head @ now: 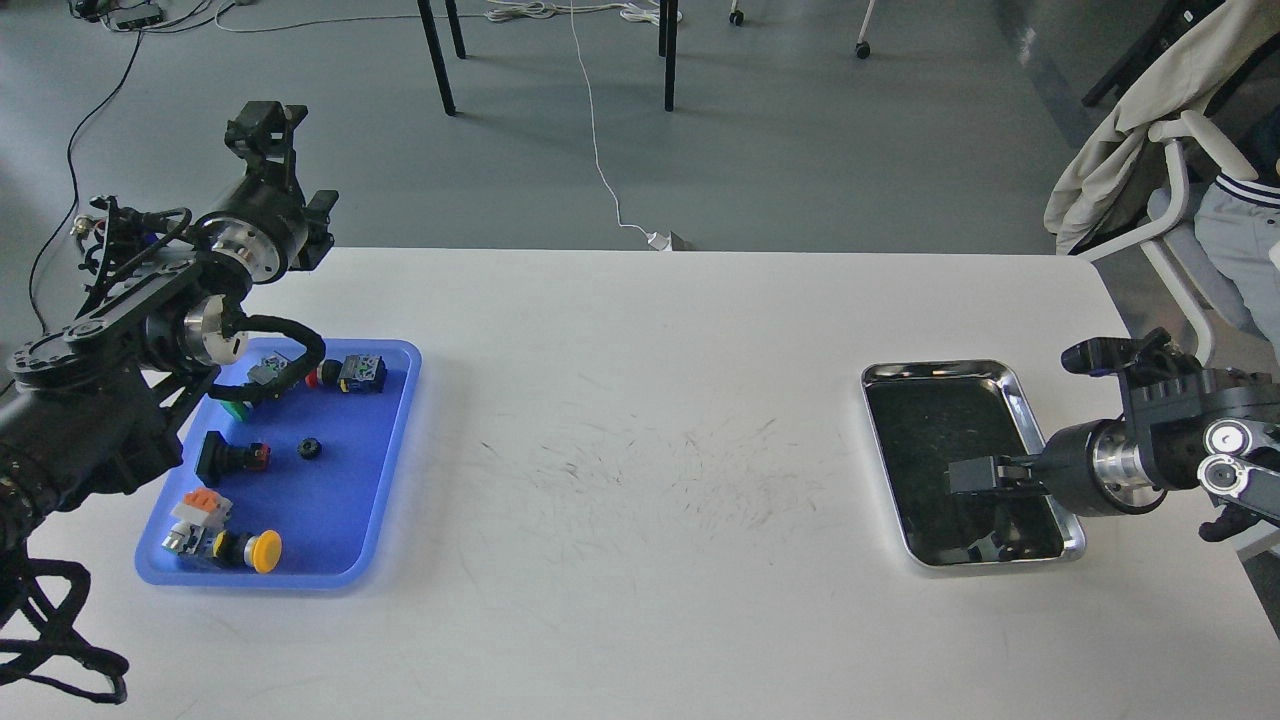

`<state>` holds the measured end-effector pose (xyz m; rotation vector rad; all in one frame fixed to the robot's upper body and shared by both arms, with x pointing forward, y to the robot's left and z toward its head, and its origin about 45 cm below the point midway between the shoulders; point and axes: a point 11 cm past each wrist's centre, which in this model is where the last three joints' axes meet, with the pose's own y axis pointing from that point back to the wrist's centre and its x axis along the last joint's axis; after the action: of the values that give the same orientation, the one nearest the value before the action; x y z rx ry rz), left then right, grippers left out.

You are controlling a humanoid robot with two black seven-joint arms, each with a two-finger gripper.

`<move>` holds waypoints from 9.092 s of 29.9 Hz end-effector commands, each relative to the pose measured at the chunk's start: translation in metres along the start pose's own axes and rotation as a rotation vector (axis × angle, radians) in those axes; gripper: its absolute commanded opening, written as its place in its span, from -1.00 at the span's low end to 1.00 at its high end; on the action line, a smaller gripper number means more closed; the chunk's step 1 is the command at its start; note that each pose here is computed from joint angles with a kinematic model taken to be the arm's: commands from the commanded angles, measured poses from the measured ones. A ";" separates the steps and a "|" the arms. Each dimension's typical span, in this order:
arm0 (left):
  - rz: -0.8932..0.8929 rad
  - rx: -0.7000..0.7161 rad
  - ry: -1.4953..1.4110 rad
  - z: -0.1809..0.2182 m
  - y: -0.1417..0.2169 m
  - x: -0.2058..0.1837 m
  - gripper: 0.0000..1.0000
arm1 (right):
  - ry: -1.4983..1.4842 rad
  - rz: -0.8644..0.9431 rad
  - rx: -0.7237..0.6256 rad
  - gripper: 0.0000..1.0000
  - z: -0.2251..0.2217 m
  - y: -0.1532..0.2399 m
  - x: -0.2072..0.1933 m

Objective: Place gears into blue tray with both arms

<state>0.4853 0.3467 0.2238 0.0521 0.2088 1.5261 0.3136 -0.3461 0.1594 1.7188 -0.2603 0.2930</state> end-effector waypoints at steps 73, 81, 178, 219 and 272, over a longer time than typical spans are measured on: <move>0.058 -0.059 -0.022 0.037 -0.009 0.019 0.95 | -0.213 -0.003 0.614 -0.96 -0.307 -0.103 -0.019; 0.059 -0.068 -0.026 0.042 -0.009 0.020 0.95 | -0.247 0.016 0.604 -0.94 -0.303 -0.108 -0.019; -0.802 -0.255 -1.559 -0.206 0.195 -0.128 0.54 | -1.830 0.471 1.267 0.94 0.079 0.030 0.040; -0.589 -0.078 -1.543 -0.108 0.218 0.033 -0.88 | -1.794 0.485 1.311 0.94 0.075 0.041 0.059; -0.008 -0.181 -0.433 0.063 0.032 0.034 0.95 | -1.607 0.390 1.350 0.94 0.021 0.057 0.115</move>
<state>0.4410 0.3907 0.2767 0.3762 -0.4233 1.4037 0.4014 -0.3803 0.2516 2.8485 -1.9090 -0.9693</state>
